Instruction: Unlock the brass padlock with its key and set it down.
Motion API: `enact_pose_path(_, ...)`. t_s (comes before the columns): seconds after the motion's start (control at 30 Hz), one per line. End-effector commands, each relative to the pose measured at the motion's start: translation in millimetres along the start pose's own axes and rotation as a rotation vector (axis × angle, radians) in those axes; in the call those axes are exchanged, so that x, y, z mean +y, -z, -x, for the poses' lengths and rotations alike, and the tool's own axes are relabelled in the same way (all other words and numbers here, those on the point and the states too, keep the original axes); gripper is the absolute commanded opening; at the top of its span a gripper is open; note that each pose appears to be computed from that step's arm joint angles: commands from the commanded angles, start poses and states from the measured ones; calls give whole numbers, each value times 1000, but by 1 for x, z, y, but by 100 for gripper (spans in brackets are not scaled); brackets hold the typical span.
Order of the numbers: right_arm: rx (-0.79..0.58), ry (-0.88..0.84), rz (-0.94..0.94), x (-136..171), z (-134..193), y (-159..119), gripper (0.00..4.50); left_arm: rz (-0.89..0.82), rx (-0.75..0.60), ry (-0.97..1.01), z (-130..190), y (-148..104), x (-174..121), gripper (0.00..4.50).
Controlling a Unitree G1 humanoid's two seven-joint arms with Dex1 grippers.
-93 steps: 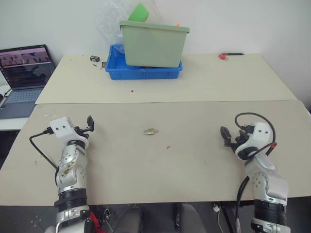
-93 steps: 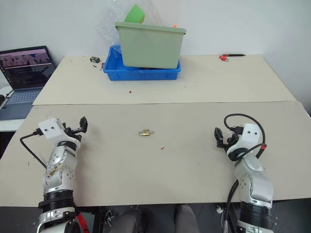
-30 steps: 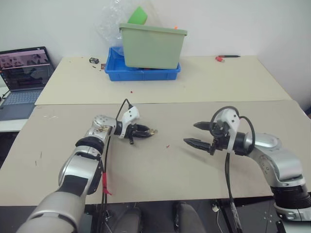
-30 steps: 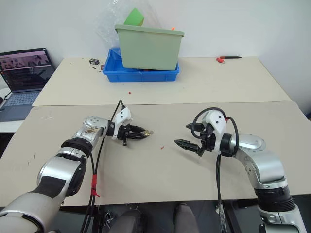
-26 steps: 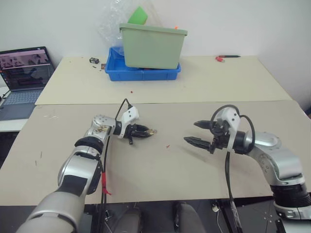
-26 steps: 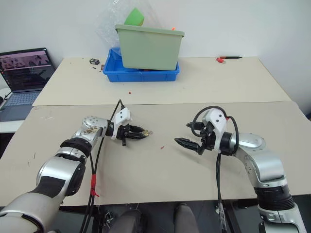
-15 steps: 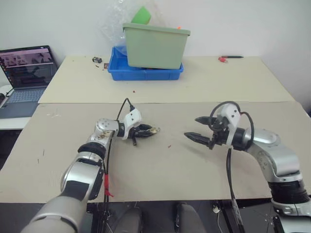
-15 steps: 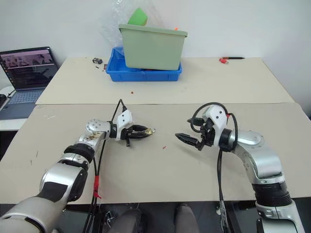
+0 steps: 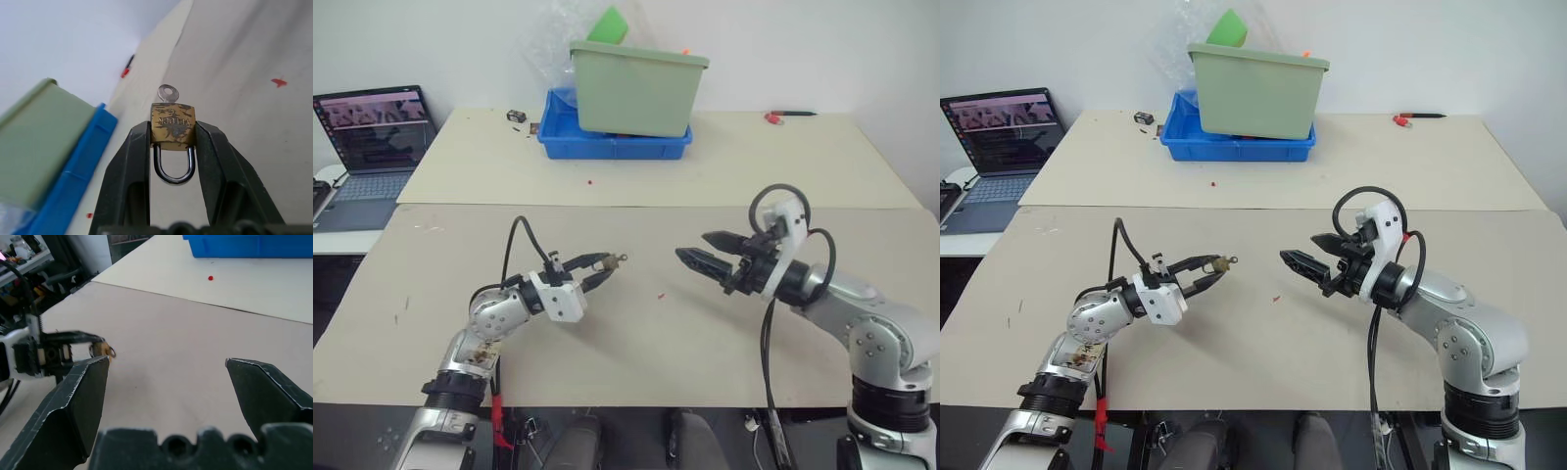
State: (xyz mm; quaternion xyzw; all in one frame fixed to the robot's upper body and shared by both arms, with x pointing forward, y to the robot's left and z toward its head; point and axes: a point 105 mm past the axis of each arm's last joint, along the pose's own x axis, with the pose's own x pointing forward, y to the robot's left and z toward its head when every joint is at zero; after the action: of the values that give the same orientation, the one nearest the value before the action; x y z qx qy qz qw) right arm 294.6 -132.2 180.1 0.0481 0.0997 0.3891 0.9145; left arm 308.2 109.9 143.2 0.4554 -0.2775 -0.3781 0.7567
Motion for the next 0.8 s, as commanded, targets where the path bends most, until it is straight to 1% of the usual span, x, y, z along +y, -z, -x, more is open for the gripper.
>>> enact_pose_path(0.03, 38, -67, 31, 14, -1, 0, 450, -94, -33, -61, -2, -14, 10, 82)
enact_pose_path(0.2, 56, -99, 39, 24, -16, 2, 450, -98, -51, -62, -2, -19, 8, 82)
enact_pose_path(0.33, 47, -197, 47, 39, -34, -7, 450, -69, -80, -28, -4, -22, 4, 82)
enact_pose_path(0.5, 42, -293, 68, 53, -39, -12, 450, -70, -87, -13, -5, -23, 3, 82)
enact_pose_path(0.8, 69, -355, 38, 56, -46, -12, 450, -98, -117, 29, -7, -28, 0, 82)
